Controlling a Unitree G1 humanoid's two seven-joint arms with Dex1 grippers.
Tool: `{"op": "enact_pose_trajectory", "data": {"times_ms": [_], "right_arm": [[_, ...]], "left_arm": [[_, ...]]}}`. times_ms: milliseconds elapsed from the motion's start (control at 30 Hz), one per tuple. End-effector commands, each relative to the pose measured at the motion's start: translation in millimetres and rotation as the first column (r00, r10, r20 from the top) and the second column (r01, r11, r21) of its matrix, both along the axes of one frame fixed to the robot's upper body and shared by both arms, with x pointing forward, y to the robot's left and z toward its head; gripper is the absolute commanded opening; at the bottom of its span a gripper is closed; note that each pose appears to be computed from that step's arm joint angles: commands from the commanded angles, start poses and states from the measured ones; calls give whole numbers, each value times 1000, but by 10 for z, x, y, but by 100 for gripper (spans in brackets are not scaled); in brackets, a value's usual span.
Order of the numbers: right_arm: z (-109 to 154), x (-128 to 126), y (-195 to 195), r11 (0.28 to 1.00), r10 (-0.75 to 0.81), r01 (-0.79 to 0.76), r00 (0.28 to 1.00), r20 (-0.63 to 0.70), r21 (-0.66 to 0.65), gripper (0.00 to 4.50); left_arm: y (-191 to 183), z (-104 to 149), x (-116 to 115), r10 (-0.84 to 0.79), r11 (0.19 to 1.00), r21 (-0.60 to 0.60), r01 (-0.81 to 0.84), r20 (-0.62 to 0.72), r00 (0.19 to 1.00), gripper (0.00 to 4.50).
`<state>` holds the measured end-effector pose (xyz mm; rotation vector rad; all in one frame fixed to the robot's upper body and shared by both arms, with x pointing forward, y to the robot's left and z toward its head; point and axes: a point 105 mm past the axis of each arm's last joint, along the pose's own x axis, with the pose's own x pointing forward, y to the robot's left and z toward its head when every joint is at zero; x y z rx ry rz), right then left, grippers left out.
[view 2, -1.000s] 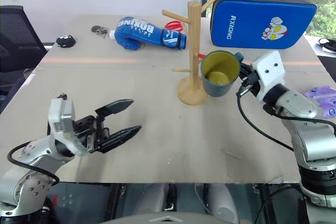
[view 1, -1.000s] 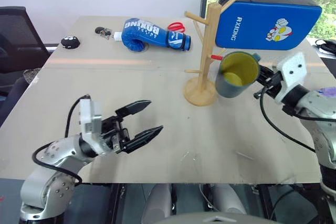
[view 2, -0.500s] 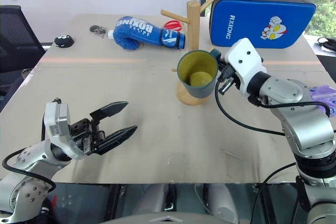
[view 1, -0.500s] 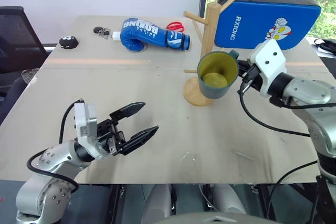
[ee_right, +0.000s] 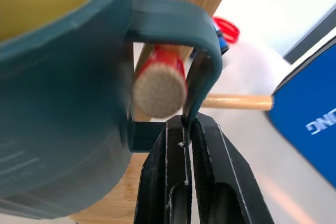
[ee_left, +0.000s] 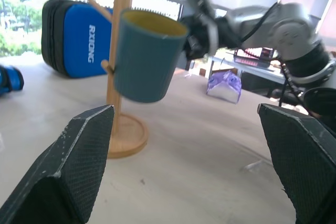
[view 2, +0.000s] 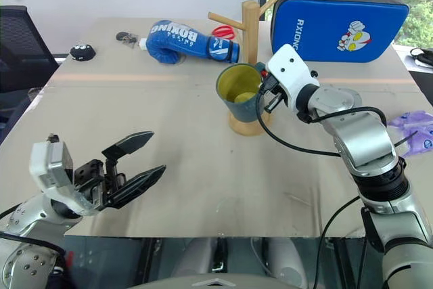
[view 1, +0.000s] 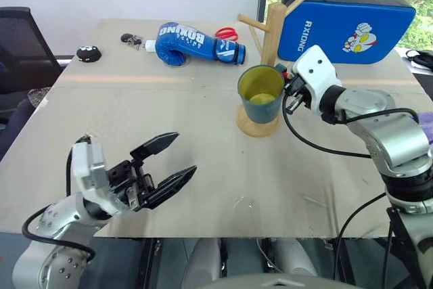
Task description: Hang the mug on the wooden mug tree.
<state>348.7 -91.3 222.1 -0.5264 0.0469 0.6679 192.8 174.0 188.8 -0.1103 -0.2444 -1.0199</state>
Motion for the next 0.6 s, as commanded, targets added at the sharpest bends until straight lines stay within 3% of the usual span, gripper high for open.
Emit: {"op": "enact_pose_trajectory", "data": {"times_ms": [33,167,333,467,600], "right_arm": [[125,-23,-79,999,21,-23,998,54,34,131],[236,-247,-177,988,107,-115,991,86,105,321],[168,-490,-446,973,137,-143,990,45,180,321],[-180,-654,-782,980,88,-76,994,-59,182,321],[-699,-925,-1143,989,40,-10,978,-205,147,321]], "left_arm": [[-63,151,-69,-30,1000,-2,31,64,997,450],[-136,240,-23,-34,999,-11,35,65,997,450],[-166,142,179,36,999,7,-36,-42,998,450],[-119,-12,313,116,992,70,-108,-111,987,450],[105,-321,349,237,960,201,-195,-213,948,450]]}}
